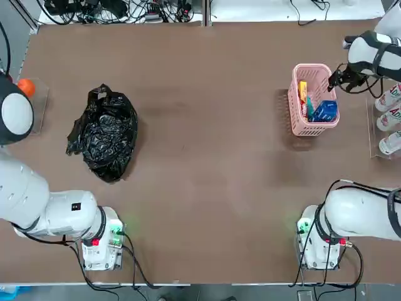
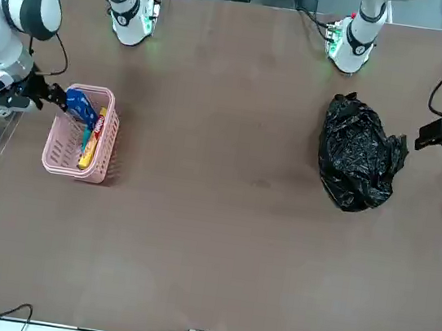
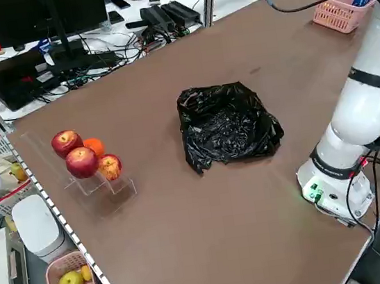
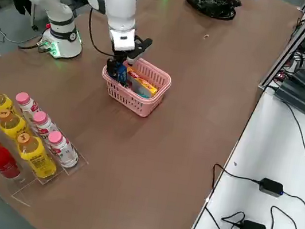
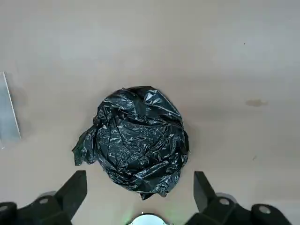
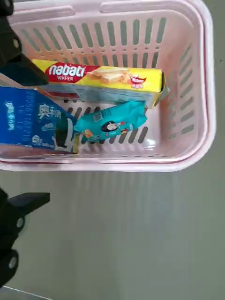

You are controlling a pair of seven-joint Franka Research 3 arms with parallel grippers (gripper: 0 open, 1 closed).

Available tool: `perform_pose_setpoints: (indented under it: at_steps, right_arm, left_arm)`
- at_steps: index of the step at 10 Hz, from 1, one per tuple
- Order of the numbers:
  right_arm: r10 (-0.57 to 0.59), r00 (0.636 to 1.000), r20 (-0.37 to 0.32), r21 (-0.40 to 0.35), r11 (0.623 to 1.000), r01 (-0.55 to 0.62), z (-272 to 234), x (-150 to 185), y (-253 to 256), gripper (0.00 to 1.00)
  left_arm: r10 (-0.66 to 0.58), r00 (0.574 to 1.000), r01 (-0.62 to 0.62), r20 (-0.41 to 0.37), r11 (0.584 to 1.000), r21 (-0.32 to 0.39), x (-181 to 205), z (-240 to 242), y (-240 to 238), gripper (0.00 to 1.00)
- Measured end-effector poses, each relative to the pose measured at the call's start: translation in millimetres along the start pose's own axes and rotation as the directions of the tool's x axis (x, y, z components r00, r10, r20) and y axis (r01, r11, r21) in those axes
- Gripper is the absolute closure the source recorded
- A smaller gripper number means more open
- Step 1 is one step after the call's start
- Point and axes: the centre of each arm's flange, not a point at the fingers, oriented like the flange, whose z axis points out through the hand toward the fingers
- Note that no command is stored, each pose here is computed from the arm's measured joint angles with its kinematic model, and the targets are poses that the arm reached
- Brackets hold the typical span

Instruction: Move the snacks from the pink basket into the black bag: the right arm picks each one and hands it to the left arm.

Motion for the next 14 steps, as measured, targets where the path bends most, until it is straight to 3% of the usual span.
perform_pose_setpoints:
  at_steps: [3, 10, 14]
  right_arm:
    - [0.058, 0.998, 0.033, 0.008, 0.998, -0.058, 2.5, -12.1, -5.6, 0.0]
    - [0.001, 1.0, 0.017, -0.021, 1.0, -0.001, 13.0, -24.8, -59.4, 0.0]
    - [-0.049, 0.999, 0.024, -0.074, 0.996, 0.05, 13.5, -25.0, -61.0, 0.0]
  left_arm:
    - [0.0, 1.0, 0.0, 0.0, 1.0, 0.0, 0.0, 0.0, 0.0, 0.0]
    - [-0.001, 1.0, 0.001, 0.008, 1.0, -0.001, 2.4, 4.1, -0.9, 0.0]
    - [-0.001, 1.0, 0.001, 0.014, 1.0, -0.001, 4.4, 7.3, -1.2, 0.0]
